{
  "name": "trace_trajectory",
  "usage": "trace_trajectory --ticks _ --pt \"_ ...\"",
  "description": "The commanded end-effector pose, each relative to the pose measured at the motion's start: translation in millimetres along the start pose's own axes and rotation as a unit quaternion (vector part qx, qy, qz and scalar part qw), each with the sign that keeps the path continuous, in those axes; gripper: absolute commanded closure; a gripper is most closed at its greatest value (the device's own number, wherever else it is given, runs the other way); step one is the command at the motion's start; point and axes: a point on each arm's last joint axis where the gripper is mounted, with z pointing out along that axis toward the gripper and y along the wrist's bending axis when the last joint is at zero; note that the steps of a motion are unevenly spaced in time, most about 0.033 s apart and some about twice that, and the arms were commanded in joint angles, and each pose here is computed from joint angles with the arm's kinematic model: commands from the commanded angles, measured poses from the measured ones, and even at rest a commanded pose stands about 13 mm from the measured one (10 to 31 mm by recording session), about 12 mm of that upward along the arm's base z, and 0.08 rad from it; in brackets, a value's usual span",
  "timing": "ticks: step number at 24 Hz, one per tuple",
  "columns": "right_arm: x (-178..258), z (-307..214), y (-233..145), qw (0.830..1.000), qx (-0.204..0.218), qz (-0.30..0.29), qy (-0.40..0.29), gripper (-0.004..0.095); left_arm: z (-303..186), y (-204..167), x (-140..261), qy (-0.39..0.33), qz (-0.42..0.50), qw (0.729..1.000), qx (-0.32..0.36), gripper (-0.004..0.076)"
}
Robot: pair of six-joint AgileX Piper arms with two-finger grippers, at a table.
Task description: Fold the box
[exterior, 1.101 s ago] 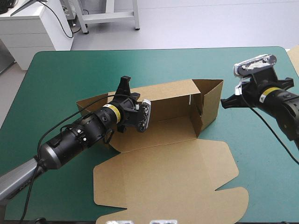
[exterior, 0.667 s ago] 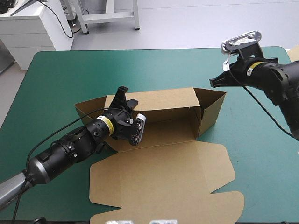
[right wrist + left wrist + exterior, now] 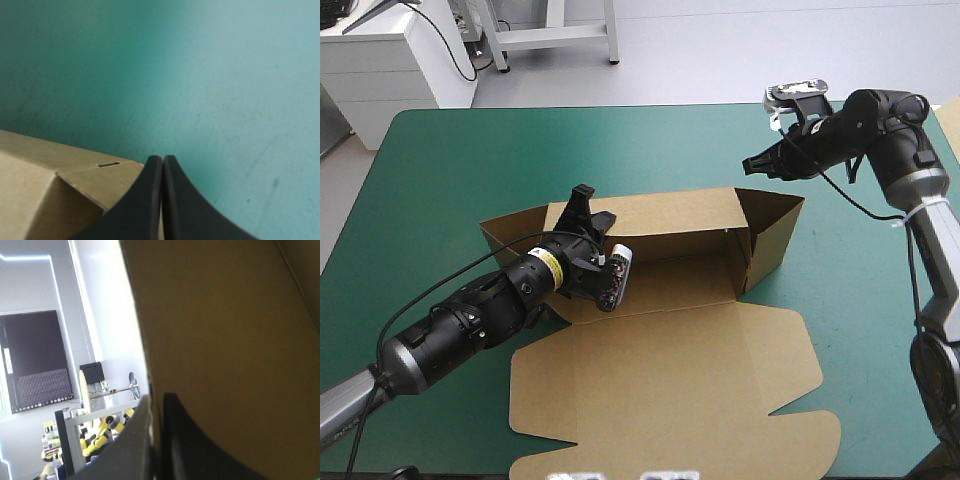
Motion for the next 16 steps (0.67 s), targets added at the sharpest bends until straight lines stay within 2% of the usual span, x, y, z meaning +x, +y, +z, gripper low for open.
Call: trace_trajectory --ticks 1,5,9,16 --pt "-6 -12 -8 1.0 -0.013 0.007 -0.012 0.0929 -8 11 1 0.0 0.017 1.0 -0.022 0.0732" --pt "0 8 -13 0.999 -0.028 0.009 0.038 0.0929 -8 11 0 -0.001 0.019 1.0 -0.024 0.0732" --pt "0 9 -8 0.998 -0.053 0.015 0.041 0.0929 -1 6 0 0.003 0.022 1.0 -0.011 0.0732" --pt "23 9 -8 0.996 -0.046 0.003 0.074 0.0929 11 -1 0 0.007 0.036 0.999 0.01 0.0731"
